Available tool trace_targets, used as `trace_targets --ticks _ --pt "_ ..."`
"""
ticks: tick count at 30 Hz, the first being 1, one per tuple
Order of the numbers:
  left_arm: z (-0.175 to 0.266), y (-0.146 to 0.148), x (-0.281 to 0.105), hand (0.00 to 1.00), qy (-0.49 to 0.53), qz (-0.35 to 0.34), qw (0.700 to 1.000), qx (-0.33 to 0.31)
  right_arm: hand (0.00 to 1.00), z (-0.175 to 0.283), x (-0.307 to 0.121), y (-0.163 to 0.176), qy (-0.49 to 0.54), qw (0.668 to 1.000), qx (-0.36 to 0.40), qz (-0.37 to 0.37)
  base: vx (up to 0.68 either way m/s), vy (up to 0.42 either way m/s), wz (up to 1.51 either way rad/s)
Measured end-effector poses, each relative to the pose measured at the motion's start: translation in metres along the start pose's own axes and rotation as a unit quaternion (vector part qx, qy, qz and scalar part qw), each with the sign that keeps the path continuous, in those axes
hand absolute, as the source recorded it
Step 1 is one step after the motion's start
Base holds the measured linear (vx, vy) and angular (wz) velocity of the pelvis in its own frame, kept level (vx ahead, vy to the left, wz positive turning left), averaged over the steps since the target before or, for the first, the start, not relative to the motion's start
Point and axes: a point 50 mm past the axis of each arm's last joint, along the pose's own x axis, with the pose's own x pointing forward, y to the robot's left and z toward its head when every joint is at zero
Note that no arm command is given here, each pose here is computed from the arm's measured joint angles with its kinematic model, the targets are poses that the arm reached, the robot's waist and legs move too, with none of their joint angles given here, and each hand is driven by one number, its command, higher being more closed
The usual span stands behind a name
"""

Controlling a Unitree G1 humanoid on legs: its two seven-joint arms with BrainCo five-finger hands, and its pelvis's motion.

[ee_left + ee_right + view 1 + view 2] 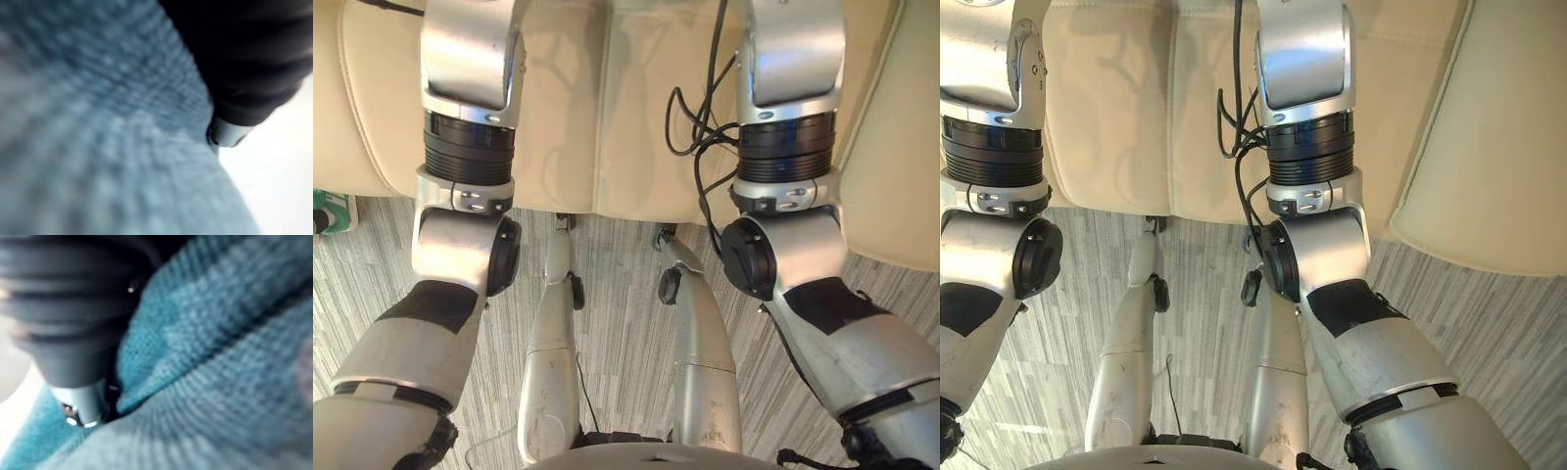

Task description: Pick up cushions and gather them together orderly.

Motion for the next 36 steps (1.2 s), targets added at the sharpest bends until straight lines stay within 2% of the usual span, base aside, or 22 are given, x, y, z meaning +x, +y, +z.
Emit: trace_targets --ticks 5,9,18,25,30,36 --pt "-0.016 -0.003 0.002 0.00 0.037 -0.034 0.999 0.018 0.00 -0.022 0.006 -0.008 0.063 0.998 0.001 -0.016 -0.04 -0.157 0.21" --pt "-0.014 -0.005 0.001 0.00 0.028 -0.059 0.998 0.020 0.00 -0.050 -0.005 -0.016 0.114 0.993 -0.018 0.005 -0.05 -0.154 0.13" --pt "-0.029 -0.003 -0.010 0.00 0.037 -0.094 0.994 0.046 0.00 -0.064 -0.017 -0.024 0.126 0.991 -0.011 0.030 -0.02 -0.114 0.01" --pt "-0.071 0.039 -0.023 0.00 0.080 -0.086 0.986 0.117 0.00 -0.087 -0.046 -0.034 0.152 0.985 -0.027 0.080 -0.02 -0.145 -0.04" --pt "-0.083 0.065 -0.032 0.00 0.093 -0.081 0.983 0.137 0.00 -0.099 -0.062 -0.067 0.144 0.981 -0.060 0.113 0.00 -0.153 -0.13" --pt "-0.110 0.134 -0.061 0.00 0.143 -0.041 0.972 0.180 0.00 -0.106 -0.071 -0.119 0.115 0.972 -0.136 0.152 0.01 -0.135 -0.10"
